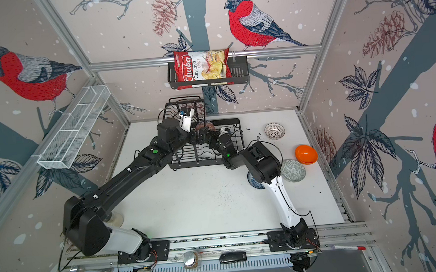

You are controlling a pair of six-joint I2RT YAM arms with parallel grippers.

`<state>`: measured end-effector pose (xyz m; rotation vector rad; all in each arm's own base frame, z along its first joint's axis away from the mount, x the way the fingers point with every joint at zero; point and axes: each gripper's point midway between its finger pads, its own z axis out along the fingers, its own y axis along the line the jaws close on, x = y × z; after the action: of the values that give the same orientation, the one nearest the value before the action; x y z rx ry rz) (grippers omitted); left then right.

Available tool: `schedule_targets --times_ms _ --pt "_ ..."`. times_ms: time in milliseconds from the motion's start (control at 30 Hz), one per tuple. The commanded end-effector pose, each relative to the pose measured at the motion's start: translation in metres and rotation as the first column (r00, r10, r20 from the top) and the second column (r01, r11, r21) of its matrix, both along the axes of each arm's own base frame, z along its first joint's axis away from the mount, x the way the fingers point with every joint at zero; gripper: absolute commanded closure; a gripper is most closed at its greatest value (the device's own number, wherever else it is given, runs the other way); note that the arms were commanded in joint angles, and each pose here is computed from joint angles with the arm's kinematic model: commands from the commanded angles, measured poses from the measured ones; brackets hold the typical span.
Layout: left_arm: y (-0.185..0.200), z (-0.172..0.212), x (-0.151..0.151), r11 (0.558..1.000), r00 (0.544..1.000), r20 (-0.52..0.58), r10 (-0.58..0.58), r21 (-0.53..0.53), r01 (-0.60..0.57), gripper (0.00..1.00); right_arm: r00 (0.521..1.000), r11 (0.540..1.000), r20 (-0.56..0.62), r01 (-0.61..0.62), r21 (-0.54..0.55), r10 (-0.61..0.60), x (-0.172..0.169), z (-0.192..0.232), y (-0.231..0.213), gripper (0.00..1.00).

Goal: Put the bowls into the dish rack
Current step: 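Press the blue triangle-pattern bowl down into the rack slots with the right gripper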

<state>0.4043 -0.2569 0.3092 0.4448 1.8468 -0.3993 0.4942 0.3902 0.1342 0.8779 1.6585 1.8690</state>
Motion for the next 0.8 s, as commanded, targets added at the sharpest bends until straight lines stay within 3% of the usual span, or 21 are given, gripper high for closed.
schedule_targets --times_ms 0,767 --pt "0.001 0.004 -0.001 1.000 1.000 0.002 0.000 -0.007 0.000 0.02 0.999 1.000 -0.051 0.017 -0.025 -0.019 -0.001 -0.009 0.000 1.00" --pt "0.002 0.008 -0.002 1.000 1.000 0.009 0.004 -0.012 -0.003 0.02 0.987 0.999 -0.157 0.046 -0.011 -0.047 -0.009 -0.020 -0.007 0.90"
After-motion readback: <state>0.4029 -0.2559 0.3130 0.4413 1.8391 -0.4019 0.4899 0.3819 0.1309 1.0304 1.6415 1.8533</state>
